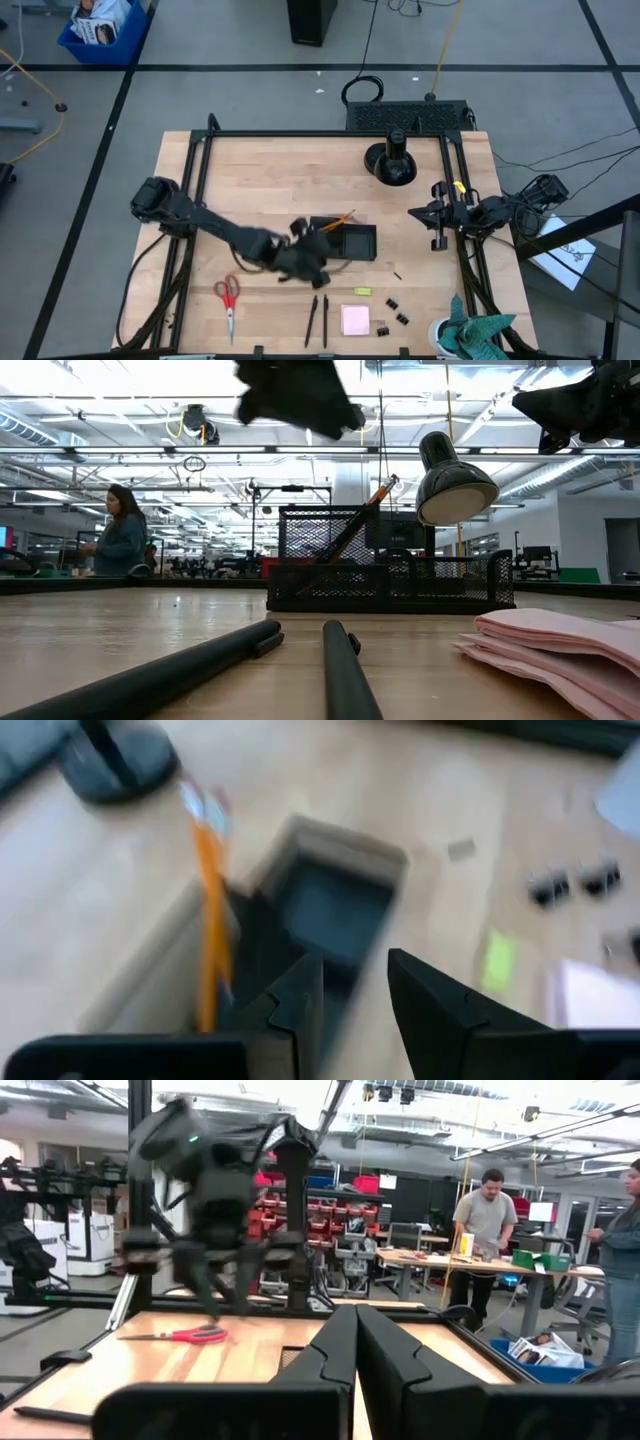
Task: Pick and place office supplies into organizer
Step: Put the black pen into the black desk organizer
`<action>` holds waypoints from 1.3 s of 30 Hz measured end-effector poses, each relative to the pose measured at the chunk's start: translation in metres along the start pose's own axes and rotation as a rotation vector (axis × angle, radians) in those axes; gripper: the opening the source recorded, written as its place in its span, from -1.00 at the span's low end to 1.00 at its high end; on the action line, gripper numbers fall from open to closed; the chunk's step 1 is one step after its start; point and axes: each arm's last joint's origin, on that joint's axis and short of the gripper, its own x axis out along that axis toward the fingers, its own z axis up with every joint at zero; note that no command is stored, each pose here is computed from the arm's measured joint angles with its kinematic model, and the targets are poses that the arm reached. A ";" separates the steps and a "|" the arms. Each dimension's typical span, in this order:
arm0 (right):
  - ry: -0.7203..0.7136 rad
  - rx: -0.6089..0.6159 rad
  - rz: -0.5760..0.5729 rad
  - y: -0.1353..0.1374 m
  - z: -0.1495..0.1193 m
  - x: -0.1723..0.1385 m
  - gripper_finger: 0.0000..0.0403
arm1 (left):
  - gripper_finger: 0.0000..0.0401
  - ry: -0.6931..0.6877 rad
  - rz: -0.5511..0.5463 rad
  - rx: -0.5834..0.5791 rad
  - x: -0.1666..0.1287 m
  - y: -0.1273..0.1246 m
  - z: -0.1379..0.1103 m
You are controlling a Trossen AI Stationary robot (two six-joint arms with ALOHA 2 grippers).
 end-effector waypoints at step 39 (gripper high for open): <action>0.015 0.030 0.003 0.001 -0.001 0.001 -0.98 | -0.40 0.564 -0.073 -0.479 0.051 -0.070 -0.103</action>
